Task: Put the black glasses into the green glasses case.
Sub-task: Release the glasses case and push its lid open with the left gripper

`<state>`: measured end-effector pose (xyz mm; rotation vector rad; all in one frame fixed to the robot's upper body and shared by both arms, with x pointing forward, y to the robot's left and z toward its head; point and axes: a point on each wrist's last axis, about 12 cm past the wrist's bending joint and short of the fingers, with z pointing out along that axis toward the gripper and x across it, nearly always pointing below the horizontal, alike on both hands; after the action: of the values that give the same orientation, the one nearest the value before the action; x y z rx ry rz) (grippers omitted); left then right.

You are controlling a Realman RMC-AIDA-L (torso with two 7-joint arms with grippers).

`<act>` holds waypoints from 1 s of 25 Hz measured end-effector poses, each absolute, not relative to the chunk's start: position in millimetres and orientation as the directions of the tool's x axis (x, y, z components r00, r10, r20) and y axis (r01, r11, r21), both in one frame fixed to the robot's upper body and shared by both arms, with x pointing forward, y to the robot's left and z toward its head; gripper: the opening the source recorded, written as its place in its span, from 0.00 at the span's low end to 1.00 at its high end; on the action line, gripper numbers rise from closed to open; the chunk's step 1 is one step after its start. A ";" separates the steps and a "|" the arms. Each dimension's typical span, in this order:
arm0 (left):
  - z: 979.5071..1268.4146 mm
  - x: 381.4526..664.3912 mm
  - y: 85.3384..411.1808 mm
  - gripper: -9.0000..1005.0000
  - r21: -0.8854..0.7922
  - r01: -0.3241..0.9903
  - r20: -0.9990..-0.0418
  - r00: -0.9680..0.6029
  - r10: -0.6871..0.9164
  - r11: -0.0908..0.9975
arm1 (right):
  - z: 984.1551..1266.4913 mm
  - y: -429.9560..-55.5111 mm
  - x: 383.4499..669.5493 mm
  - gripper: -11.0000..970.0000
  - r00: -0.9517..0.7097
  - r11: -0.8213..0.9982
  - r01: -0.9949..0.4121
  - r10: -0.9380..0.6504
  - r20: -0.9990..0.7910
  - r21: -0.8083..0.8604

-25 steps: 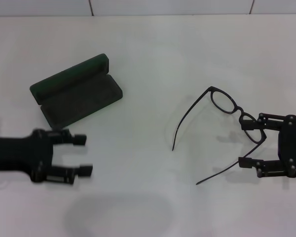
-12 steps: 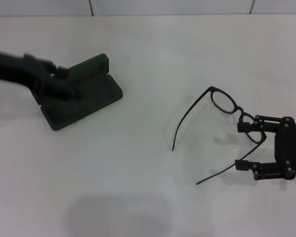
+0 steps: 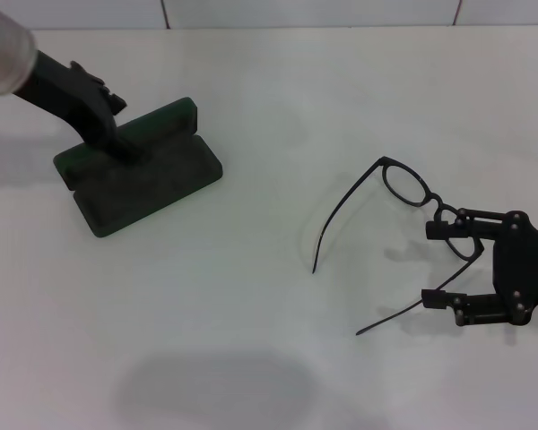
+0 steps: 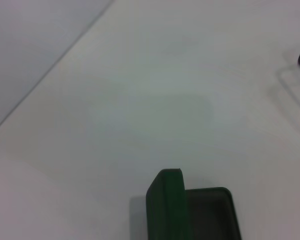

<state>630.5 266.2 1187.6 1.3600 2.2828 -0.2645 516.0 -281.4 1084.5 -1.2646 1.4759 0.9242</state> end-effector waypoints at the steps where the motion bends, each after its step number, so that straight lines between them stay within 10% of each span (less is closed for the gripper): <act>1: 1185.2 631.4 263.8 0.77 0.080 0.870 -0.472 -0.397 0.787 0.487 | 1084.4 -281.5 515.9 0.82 -0.015 0.180 -0.983 -0.266 -0.964 -0.034; 21: 1171.3 641.5 260.4 0.73 0.139 0.857 -0.440 -0.395 0.806 0.496 | 1083.2 -281.1 515.2 0.82 -0.023 0.184 -0.983 -0.264 -0.964 -0.027; 25: 1169.5 640.6 259.6 0.54 0.141 0.860 -0.431 -0.393 0.812 0.491 | 1083.2 -281.0 515.1 0.82 -0.023 0.184 -0.983 -0.264 -0.964 -0.027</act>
<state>640.6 259.6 1169.5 1.3829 2.2949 -0.1441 515.1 -281.0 1083.2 -1.2569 1.4836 0.9282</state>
